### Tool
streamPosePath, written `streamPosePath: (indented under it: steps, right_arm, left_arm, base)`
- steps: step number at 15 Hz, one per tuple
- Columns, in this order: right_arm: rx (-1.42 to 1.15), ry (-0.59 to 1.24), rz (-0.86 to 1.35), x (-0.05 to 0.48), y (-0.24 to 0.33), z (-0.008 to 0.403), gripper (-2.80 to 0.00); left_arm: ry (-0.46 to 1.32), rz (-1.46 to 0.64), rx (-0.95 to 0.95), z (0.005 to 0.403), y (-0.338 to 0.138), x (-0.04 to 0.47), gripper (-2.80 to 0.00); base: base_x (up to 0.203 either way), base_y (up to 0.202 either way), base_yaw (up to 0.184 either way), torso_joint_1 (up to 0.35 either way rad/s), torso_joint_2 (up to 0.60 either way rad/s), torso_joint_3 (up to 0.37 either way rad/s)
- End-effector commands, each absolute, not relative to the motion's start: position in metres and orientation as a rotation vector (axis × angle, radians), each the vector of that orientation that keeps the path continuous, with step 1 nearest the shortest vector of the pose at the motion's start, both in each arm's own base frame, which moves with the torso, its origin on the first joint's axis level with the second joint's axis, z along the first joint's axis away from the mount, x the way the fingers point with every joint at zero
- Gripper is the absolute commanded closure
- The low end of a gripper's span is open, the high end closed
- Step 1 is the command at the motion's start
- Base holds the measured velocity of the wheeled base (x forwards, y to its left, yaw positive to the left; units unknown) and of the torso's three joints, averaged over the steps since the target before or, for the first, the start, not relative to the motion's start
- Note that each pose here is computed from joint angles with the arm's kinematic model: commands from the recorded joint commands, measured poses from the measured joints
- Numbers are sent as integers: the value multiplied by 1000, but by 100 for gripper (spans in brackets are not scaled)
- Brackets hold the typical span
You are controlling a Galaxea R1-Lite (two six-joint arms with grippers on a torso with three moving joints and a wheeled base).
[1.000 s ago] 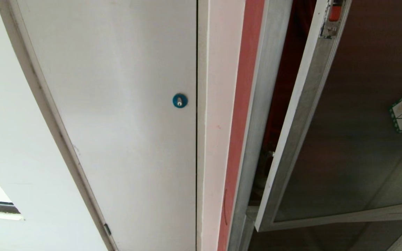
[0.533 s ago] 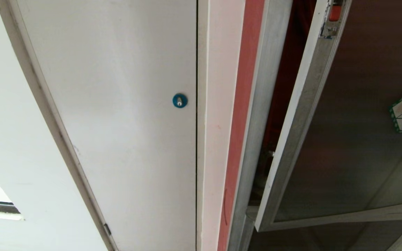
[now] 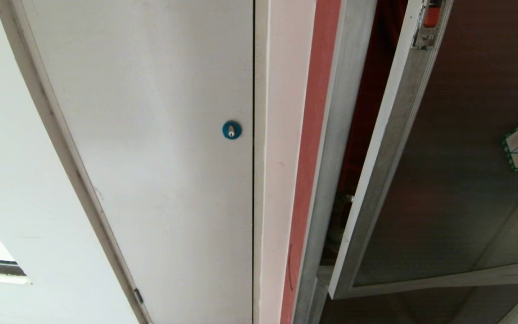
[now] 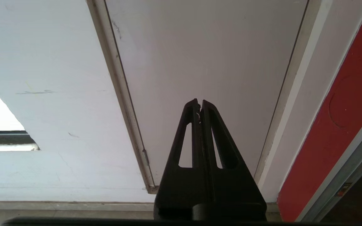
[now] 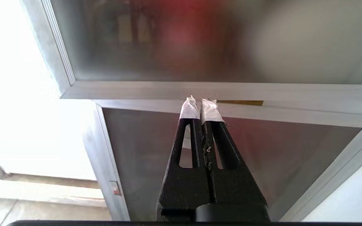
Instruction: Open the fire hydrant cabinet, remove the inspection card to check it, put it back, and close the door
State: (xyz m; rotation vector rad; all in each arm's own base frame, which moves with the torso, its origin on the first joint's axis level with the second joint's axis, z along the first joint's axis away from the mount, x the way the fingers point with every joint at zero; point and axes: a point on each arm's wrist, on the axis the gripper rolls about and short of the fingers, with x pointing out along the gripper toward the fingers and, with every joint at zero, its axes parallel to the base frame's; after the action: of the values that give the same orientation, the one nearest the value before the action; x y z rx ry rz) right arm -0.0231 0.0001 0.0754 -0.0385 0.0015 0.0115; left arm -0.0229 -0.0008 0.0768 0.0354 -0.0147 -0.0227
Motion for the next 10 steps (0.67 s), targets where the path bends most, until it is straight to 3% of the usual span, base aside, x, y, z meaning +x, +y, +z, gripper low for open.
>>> streamPosePath:
  steps: [1,10]
  right_arm:
    - [-31,0,12,-23,0,75,0]
    - [-26,0,12,-23,0,75,0]
  left_arm:
    - [-8,-23,35,75,-1,-22,0]
    - [-10,-23,35,75,-1,-22,0]
  base:
    - [0,0,0,0,0,0]
    - [0,0,0,0,0,0]
